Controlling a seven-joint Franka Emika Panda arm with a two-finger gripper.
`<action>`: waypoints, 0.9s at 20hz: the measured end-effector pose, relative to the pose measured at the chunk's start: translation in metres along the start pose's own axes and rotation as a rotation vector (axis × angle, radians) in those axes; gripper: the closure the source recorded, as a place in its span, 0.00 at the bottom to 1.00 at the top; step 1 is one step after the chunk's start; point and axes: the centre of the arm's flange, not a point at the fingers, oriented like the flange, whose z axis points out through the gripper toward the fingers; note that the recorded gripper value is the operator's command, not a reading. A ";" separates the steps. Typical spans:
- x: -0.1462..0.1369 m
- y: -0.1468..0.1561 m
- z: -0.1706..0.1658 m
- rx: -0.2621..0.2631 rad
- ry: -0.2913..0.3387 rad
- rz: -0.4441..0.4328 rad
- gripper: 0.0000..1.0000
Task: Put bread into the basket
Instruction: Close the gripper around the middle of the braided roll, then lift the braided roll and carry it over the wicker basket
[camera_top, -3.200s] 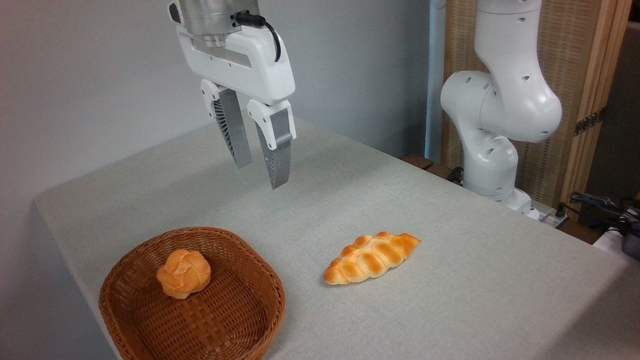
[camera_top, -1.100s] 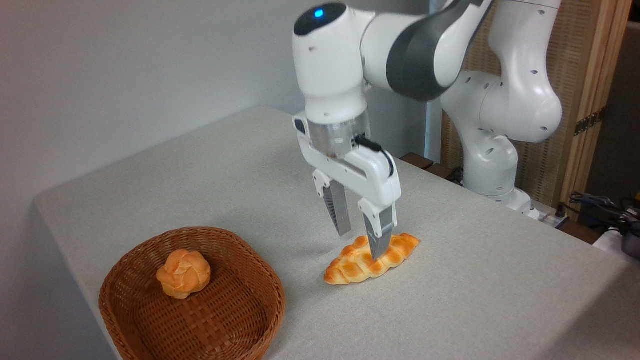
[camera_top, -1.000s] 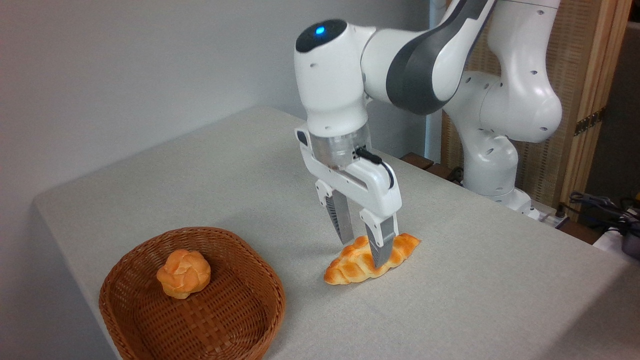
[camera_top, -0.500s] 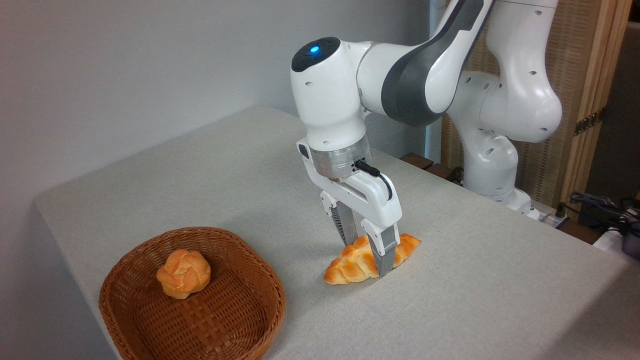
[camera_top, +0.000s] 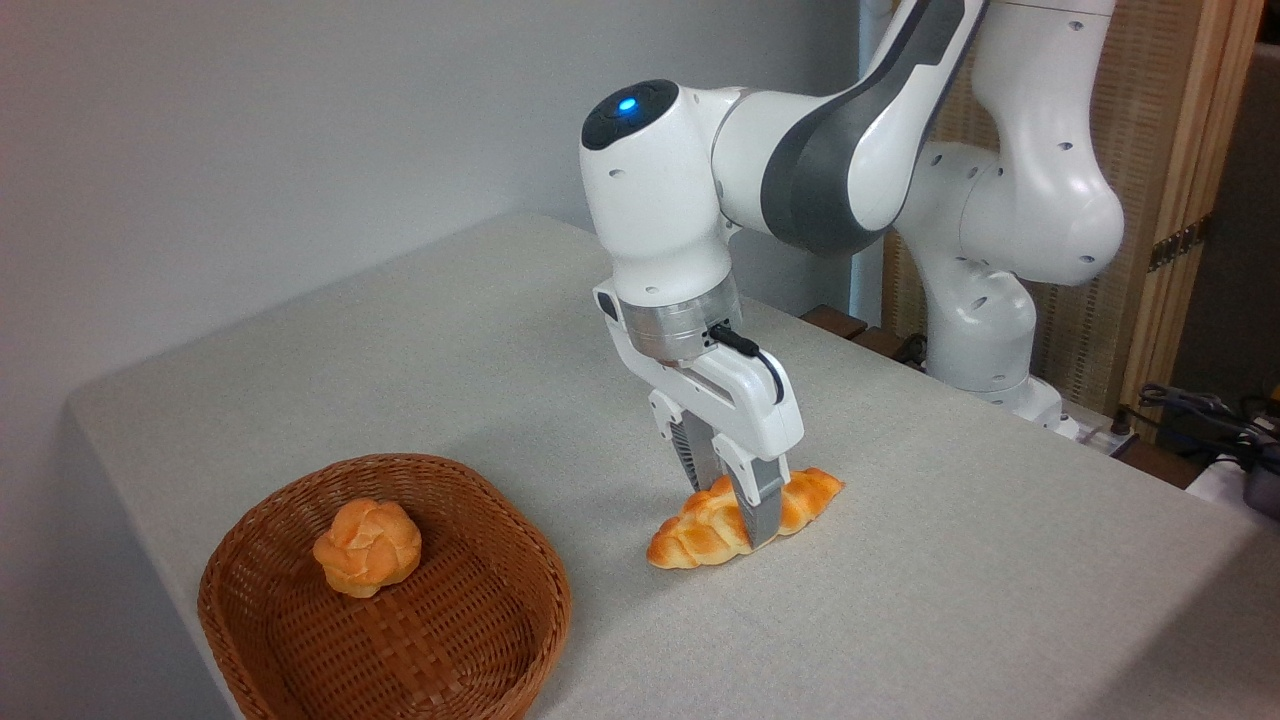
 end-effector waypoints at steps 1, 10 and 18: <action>0.000 0.000 0.000 0.000 0.000 0.000 0.62; 0.007 -0.008 -0.057 -0.002 -0.013 -0.012 0.60; 0.075 -0.064 -0.166 0.061 0.109 -0.145 0.59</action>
